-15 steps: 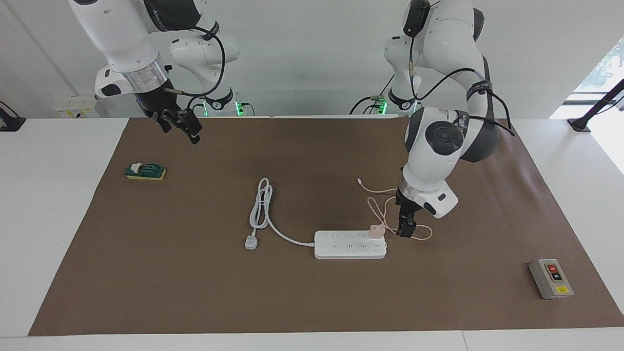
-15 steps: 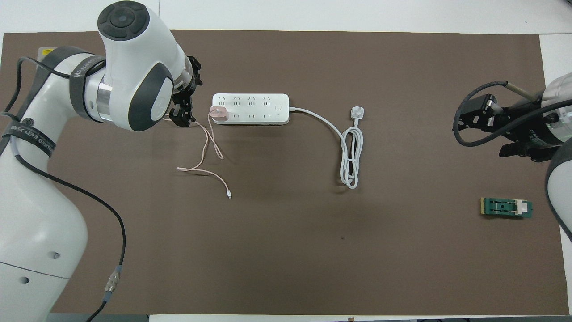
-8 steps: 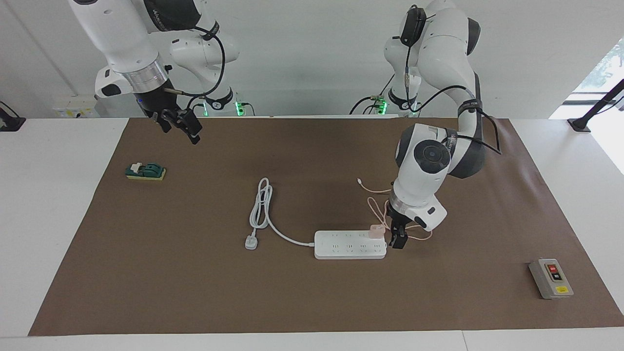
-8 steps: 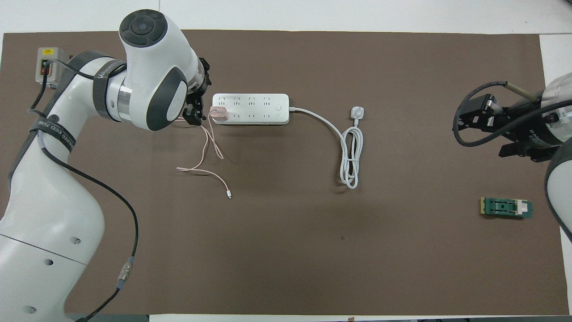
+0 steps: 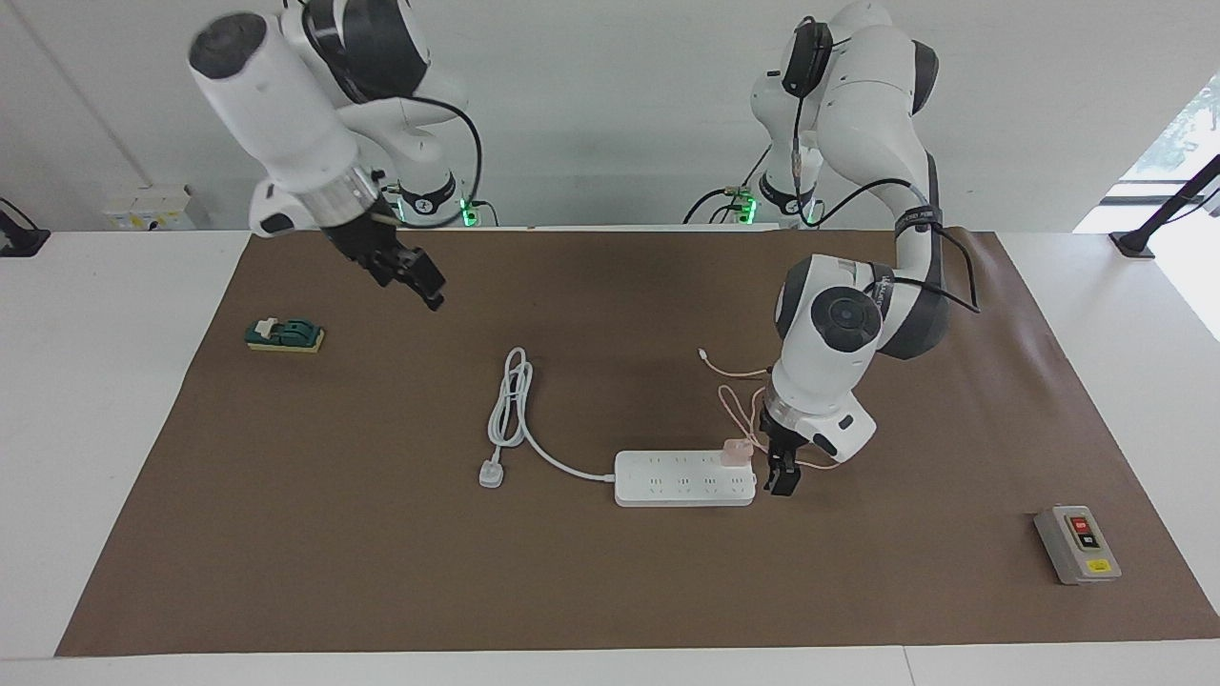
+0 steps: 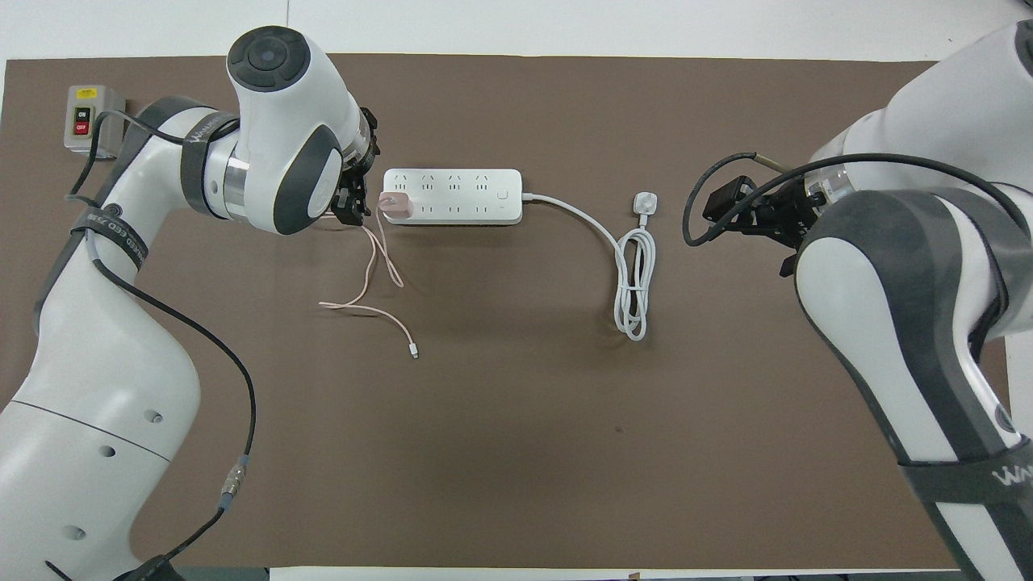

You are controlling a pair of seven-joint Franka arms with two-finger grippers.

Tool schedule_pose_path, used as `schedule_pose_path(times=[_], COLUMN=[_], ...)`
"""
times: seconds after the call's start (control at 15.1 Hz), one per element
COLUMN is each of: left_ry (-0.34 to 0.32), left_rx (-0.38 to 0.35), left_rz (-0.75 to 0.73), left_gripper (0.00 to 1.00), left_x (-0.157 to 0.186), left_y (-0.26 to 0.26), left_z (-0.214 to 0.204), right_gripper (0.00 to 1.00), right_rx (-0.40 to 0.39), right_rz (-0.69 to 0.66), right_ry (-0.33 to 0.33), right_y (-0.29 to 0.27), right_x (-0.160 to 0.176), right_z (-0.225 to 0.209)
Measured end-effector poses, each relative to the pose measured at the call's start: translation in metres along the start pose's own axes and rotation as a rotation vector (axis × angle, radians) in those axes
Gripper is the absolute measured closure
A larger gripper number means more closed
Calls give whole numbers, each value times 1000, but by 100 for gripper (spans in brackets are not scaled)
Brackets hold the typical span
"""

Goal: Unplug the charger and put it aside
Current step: 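Hold the power strip with the right gripper while the left gripper grips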

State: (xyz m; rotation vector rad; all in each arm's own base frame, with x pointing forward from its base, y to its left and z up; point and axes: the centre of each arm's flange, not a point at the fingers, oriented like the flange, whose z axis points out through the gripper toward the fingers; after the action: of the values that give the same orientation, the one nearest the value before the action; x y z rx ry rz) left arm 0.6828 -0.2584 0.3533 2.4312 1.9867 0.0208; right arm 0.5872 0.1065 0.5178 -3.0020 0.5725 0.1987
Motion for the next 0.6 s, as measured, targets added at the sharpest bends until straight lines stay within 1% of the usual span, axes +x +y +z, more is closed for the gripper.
schedule_pose_path(times=[0.13, 0.27, 0.33, 0.4, 0.53, 0.6], left_ry=[0, 0, -1, 0, 2, 3], left_rx=[1, 2, 2, 2, 6, 12], left_rz=[3, 12, 16, 17, 18, 18], left_gripper=[0, 0, 0, 0, 0, 0], left_x=[-2, -9, -15, -22, -38, -45], left_y=[0, -1, -2, -3, -7, -9], left_z=[4, 4, 4, 4, 3, 3], right_gripper=[0, 0, 0, 0, 0, 0], right_rx=[-37, -32, -14, 23, 125, 180], right_rz=[-79, -81, -38, 41, 223, 307], right_ry=[16, 24, 25, 21, -6, -29], right_y=[21, 29, 25, 14, -20, -39], right_x=[6, 3, 0, -3, -7, -7], right_z=[-13, -24, -25, -23, -6, 7])
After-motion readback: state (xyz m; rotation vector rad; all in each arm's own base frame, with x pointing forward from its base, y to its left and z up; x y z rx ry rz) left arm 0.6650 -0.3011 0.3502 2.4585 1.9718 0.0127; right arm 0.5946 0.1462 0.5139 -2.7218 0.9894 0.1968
